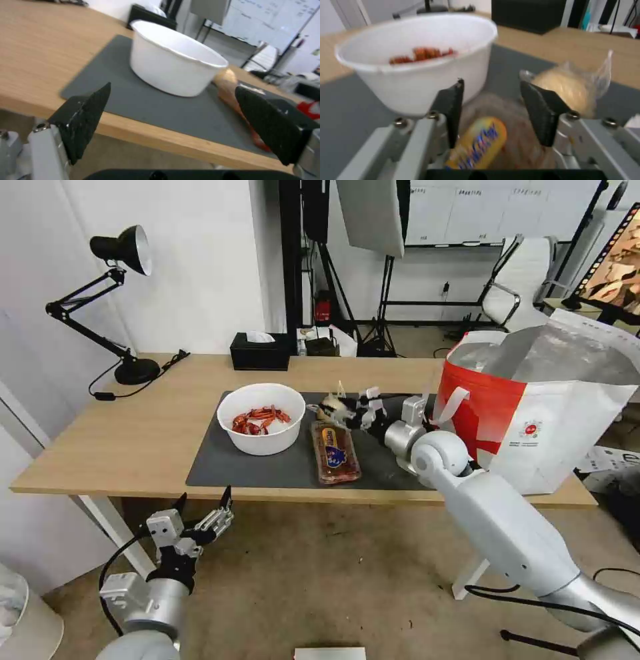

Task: Pick up the trash from the table and place it into the takeout bag.

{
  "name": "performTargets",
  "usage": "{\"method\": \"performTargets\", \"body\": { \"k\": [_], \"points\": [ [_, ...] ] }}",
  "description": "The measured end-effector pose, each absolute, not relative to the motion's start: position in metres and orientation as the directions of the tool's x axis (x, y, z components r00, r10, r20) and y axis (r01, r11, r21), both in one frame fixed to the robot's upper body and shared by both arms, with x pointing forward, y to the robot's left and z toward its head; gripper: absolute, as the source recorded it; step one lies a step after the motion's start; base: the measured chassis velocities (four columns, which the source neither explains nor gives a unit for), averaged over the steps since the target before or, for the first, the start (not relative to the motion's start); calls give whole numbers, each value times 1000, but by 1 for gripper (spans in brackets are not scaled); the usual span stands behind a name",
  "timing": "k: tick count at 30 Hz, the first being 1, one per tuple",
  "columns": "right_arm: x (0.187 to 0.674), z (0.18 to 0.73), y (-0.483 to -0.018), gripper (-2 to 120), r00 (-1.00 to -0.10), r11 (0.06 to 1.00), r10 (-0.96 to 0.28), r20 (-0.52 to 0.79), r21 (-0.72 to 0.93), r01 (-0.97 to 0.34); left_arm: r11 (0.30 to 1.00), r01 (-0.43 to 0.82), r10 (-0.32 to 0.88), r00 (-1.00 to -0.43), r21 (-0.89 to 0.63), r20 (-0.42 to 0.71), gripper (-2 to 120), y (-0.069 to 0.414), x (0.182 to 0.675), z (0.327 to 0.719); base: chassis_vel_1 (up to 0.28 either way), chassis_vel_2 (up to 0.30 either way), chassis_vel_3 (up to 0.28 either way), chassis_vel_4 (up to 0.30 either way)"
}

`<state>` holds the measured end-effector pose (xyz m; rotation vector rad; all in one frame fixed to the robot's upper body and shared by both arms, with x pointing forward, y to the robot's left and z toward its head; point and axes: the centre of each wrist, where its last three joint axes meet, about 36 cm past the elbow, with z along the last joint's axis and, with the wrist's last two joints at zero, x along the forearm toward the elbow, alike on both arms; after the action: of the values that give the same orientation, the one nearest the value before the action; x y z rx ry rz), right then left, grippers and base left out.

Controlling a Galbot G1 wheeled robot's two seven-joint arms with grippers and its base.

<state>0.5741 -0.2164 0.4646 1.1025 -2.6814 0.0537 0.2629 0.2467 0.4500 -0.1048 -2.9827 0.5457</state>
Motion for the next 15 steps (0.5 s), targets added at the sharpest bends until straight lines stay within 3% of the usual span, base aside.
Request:
{"method": "performTargets", "body": {
  "k": [7,11,15],
  "points": [
    [575,452,-214,20,-689,720,-675,265,31,-693,871,147,223,-968,-469,112,100,244,280,449,0,0,0,0],
    [579,449,-210,3,-684,718,-674,278,33,-695,786,230,343,-934,-574,95,100,251,296,452,0,0,0,0],
    [578,446,-208,0,-685,722,-672,281,41,-691,728,260,405,-910,-634,91,100,257,308,449,0,0,0,0]
  ]
}}
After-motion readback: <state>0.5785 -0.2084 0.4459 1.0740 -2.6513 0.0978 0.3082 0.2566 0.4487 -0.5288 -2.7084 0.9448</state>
